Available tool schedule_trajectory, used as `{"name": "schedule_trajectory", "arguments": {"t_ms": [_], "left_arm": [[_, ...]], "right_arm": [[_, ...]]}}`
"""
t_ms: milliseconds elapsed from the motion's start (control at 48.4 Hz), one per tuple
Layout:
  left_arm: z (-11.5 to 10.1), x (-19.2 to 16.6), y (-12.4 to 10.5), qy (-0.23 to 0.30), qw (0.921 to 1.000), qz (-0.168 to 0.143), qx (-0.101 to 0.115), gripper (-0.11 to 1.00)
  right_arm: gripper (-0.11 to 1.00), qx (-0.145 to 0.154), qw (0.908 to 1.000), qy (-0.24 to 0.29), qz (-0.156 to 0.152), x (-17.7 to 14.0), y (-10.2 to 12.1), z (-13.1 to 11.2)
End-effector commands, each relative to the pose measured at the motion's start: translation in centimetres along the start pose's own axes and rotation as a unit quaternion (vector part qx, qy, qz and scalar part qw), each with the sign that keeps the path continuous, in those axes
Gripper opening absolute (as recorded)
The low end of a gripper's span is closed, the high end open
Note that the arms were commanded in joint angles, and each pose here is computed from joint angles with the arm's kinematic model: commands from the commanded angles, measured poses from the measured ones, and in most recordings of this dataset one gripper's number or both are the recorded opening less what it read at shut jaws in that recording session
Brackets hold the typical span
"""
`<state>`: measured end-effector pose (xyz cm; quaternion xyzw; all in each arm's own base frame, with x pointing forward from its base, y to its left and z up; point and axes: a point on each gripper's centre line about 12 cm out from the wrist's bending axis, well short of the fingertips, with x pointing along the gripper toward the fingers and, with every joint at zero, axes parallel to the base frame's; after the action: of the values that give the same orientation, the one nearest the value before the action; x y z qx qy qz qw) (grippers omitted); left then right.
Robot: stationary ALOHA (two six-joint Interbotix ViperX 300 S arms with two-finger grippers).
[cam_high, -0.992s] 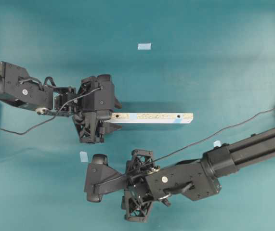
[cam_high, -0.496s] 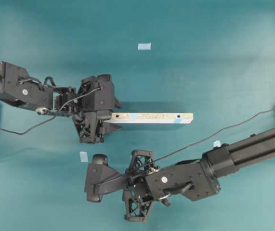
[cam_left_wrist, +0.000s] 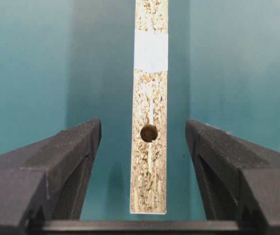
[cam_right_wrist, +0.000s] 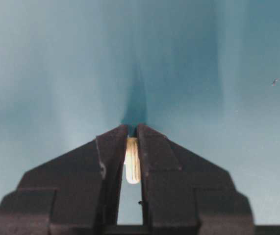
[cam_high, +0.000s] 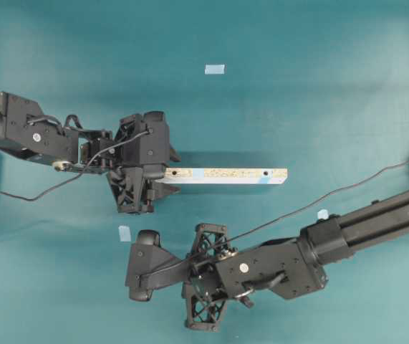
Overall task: Move the wooden board into place and insert the rod into its hole.
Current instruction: 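Lift the dowel and carry it toward the board's hole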
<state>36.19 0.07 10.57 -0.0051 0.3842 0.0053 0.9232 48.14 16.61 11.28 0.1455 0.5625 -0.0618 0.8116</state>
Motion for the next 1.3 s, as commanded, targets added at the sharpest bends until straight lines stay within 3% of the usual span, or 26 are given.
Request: {"name": "schedule_trajectory", "arguments": {"t_ms": [0,310,434,723,827,1033,1157,1281], "left_arm": [[1.0,-0.6,-0.1,-0.019,0.9998,-0.001,0.0,0.68],[1.0,-0.6,-0.1,-0.02,0.9998,-0.001,-0.001,0.68],[1.1,-0.6,-0.1,-0.021,0.9998,-0.001,-0.001,0.68],[1.1,-0.7,-0.1,-0.021,0.9998,-0.001,-0.001,0.68],[1.1,-0.7,-0.1,-0.019,0.9998,-0.001,-0.001,0.68],[1.1,-0.7,-0.1,-0.019,0.9998,-0.001,-0.001,0.68],[1.1,-0.7,-0.1,-0.018,0.9998,-0.001,-0.001,0.68],[1.1,-0.7,-0.1,-0.018,0.9998,-0.001,-0.001,0.68]], "right_arm": [[0.1,-0.004,0.9998,-0.017,0.009,-2.7,0.6,0.9],[0.1,-0.032,0.996,-0.083,0.001,-9.3,0.0,3.1],[0.1,-0.028,0.9938,-0.107,0.005,-11.7,-0.5,4.0],[0.1,-0.024,0.9861,-0.163,0.024,-14.0,-2.6,4.9],[0.1,-0.034,0.9746,-0.214,0.057,-14.6,-3.4,4.9],[0.1,-0.036,0.9415,-0.306,0.136,-16.0,-5.6,3.6],[0.1,-0.037,0.9245,-0.344,0.159,-16.9,-7.3,2.7],[0.1,-0.038,0.9139,-0.369,0.164,-17.7,-9.3,1.7]]}}
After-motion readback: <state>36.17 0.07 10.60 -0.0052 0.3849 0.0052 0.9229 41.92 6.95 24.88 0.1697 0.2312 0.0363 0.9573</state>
